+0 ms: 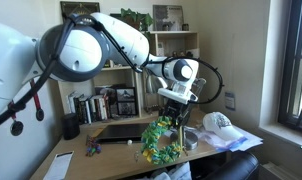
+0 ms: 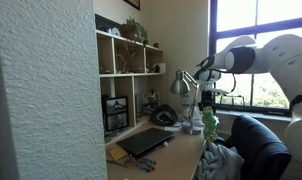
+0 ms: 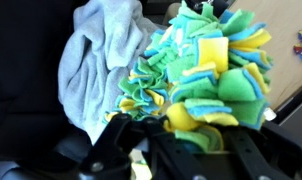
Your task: Move the headbend to the left
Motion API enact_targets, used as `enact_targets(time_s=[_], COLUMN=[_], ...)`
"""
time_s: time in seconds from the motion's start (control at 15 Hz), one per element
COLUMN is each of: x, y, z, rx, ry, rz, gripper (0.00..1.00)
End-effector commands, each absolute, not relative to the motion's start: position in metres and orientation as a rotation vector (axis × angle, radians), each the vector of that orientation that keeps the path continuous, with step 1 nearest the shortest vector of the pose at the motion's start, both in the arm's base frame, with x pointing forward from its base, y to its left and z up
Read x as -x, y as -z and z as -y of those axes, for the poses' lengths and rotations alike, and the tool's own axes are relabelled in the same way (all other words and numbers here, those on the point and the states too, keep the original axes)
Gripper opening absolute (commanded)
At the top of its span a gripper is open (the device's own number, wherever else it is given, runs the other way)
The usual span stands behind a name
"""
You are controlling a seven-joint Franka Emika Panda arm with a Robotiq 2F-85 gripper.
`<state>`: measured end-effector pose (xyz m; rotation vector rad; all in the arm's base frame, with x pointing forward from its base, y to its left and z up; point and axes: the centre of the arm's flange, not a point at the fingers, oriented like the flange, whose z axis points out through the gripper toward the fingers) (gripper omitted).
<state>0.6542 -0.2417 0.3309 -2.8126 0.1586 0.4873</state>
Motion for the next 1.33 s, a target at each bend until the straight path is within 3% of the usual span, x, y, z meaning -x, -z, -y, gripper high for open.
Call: enact_targets(time_s=[0.0,0.67,1.27], x=[-0.621,-0.567,-0.557], y=[-0.361,-0.408,-0.410], z=[0.229,0.170,0.014], rx=[2.800,2.815,2.817], ry=[-0.441,-0.335,-0.424], rz=[-0.017,0.401,0.747], gripper=[0.02,0.02,0.02])
